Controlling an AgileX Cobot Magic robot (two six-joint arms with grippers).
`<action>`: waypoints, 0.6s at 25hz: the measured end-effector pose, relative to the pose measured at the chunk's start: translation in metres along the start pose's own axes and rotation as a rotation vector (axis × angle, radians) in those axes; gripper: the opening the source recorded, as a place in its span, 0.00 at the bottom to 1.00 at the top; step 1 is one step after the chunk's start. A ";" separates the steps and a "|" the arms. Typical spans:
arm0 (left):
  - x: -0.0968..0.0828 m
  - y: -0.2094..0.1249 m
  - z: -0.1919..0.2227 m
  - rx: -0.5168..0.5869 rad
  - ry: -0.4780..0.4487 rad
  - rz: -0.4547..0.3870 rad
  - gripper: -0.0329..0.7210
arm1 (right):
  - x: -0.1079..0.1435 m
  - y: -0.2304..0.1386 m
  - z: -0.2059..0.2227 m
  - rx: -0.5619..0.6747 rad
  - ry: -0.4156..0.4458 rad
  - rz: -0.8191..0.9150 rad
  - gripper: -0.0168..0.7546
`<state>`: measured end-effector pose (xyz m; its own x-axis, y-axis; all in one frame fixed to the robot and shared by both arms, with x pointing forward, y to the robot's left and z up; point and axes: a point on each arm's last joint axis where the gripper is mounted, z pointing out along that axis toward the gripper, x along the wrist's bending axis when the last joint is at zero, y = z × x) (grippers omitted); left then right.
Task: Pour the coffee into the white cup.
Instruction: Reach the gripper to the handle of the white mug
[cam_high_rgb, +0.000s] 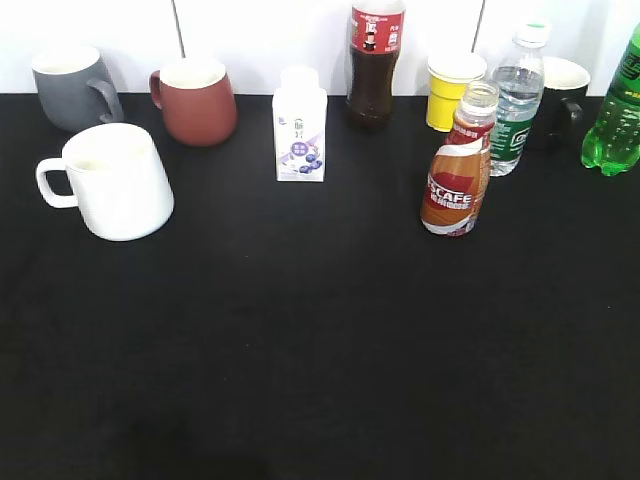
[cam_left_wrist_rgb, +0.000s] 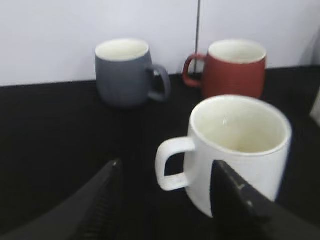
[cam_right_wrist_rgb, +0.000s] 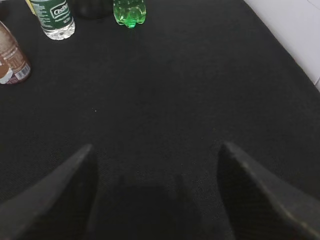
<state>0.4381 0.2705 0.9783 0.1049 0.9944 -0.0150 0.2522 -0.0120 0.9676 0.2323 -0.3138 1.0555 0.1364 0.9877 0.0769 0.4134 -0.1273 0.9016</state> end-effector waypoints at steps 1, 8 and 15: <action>0.000 -0.007 0.010 -0.010 0.010 0.007 0.61 | 0.000 0.000 0.000 0.000 0.000 0.000 0.75; 0.000 -0.037 0.044 -0.004 0.024 0.003 0.60 | 0.000 0.000 0.000 0.000 0.000 0.000 0.75; -0.002 -0.041 0.078 -0.001 0.027 0.003 0.57 | 0.000 0.000 0.000 0.000 0.000 0.000 0.75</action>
<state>0.5031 0.2606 0.9193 0.0795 0.9968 -0.0057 0.2513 -0.0145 0.9678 0.2323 -0.3138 1.0555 0.1364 0.9877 0.0769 0.4134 -0.1273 0.9016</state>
